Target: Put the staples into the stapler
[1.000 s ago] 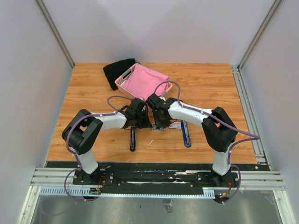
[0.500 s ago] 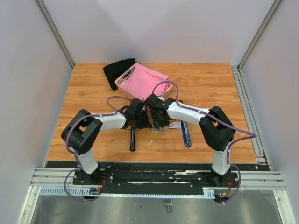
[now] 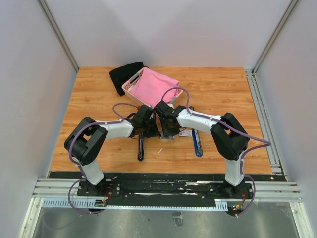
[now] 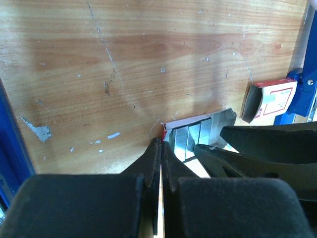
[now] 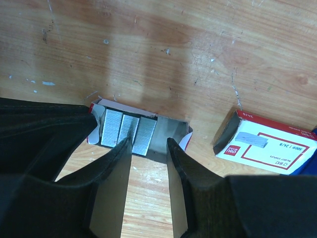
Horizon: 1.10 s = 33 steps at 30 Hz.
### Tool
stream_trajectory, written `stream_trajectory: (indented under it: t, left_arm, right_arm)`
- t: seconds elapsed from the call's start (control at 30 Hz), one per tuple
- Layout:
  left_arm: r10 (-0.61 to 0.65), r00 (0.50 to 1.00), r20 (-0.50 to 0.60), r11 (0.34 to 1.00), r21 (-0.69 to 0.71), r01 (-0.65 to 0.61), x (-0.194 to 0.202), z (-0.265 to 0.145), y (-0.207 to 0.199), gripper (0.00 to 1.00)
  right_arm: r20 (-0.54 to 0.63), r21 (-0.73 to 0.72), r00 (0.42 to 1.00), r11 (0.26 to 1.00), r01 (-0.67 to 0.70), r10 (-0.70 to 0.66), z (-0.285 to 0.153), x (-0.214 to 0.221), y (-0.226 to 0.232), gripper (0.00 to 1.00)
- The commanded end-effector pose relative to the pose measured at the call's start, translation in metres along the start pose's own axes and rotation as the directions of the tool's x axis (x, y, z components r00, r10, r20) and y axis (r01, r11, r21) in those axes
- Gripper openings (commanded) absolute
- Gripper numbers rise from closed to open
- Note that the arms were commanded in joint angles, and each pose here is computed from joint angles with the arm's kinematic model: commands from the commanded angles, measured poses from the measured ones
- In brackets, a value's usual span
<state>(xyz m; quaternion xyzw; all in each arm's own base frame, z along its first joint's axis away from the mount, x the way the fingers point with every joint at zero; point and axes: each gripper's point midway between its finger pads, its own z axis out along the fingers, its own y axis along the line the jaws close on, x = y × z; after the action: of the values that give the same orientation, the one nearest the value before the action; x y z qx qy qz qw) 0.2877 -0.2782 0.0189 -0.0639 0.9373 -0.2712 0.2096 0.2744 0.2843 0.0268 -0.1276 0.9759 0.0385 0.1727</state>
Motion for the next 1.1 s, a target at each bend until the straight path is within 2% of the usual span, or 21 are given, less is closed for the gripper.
stream_trajectory:
  t: [0.0, 0.73, 1.07]
  left_arm:
    - [0.008, 1.000, 0.000, 1.000, -0.026, -0.008, 0.005, -0.003, 0.006, 0.00]
    - [0.000, 1.000, 0.011, 1.000, -0.031, 0.001, 0.004, -0.005, 0.007, 0.00]
    - [0.001, 1.000, 0.000, 1.000, -0.021, -0.001, 0.006, -0.003, 0.006, 0.00]
  right_arm:
    - [-0.073, 0.039, 0.994, 0.996, 0.081, -0.078, 0.005, 0.033, 0.001, 0.36]
    - [-0.074, 0.022, 0.992, 0.994, 0.107, -0.105, -0.004, 0.045, 0.004, 0.36]
    - [-0.055, 0.033, 0.993, 0.994, 0.102, -0.100, 0.001, 0.032, 0.010, 0.33]
